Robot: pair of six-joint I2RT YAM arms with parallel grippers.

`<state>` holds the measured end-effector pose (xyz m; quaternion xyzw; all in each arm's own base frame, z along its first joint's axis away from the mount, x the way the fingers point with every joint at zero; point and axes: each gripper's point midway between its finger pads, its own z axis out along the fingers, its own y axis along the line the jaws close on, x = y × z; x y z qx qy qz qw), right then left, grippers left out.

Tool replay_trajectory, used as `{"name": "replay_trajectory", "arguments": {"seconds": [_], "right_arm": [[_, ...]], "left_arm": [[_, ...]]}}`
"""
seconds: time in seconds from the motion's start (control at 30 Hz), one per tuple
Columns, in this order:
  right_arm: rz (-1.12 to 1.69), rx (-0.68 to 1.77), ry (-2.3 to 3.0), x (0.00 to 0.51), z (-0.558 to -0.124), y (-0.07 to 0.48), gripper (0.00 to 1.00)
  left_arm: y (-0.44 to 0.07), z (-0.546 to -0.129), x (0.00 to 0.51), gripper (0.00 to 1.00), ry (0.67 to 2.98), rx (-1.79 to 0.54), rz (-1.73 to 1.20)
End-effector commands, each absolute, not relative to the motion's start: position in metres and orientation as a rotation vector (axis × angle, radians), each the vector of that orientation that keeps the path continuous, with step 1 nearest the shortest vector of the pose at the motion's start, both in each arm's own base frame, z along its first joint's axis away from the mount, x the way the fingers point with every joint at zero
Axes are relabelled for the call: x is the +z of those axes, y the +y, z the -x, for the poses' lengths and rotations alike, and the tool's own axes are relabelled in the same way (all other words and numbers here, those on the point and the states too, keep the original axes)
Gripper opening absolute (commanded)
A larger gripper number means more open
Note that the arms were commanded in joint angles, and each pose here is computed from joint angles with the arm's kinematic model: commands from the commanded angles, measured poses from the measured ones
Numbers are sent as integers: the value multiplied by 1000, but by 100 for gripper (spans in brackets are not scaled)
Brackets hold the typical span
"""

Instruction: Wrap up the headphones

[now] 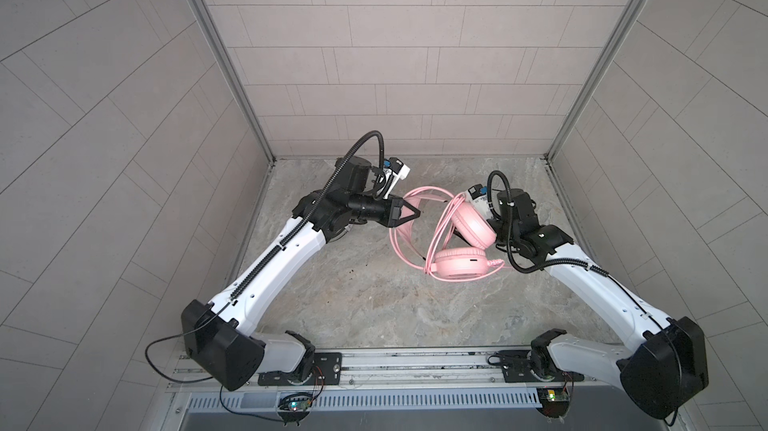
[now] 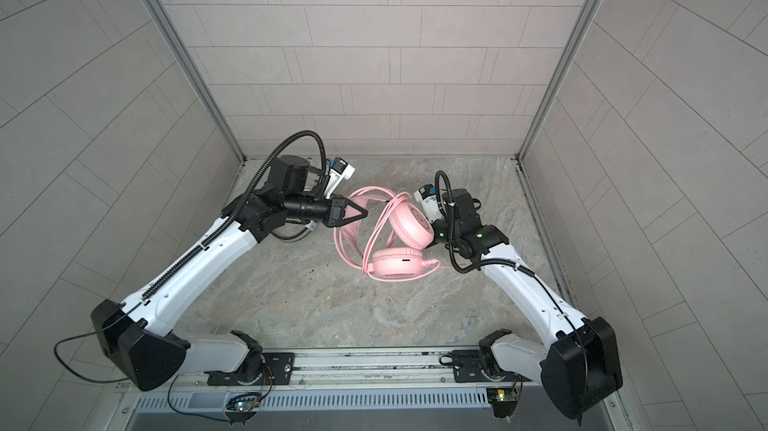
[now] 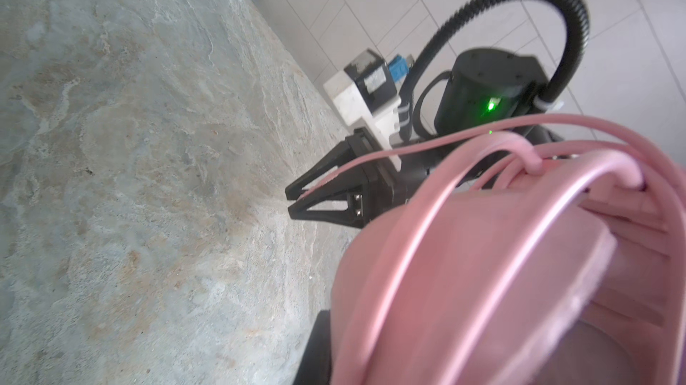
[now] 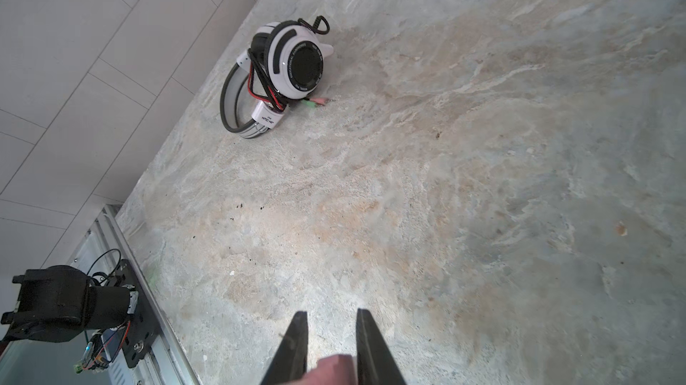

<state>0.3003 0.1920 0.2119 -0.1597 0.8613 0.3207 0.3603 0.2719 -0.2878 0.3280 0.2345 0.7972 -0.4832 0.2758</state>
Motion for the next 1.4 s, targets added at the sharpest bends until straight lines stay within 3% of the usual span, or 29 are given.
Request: {"name": "replay_trajectory", "arguments": {"seconds": [0.0,0.1,0.23,0.53,0.77,0.93,1.1,1.37], "right_arm": [[340,981,2103,230,-302,203,14],[265,1102,2092,226,-305,211,9],[185,1250,2051,228,-307,220,6],[-29,1265,2088,214,-311,199,0],[-121,1290,2104,216,-309,195,0],[-187,1257,2180,184,-300,190,0],[-78,1156,2255,175,-285,194,0],[-31,1041,2172,218,-296,190,0]], "left_arm": [[-294,-288,369,0,1952,-1451,-474],[-297,-309,373,0,1820,-1585,-291],[-288,-336,348,0,1777,-1596,-42],[-257,-360,321,0,1693,-1534,253],[-224,-374,281,0,1790,-1319,532],[-231,-376,255,0,1935,-1247,572],[-241,-370,227,0,2044,-1163,600],[-240,-367,208,0,2058,-1042,710]]}}
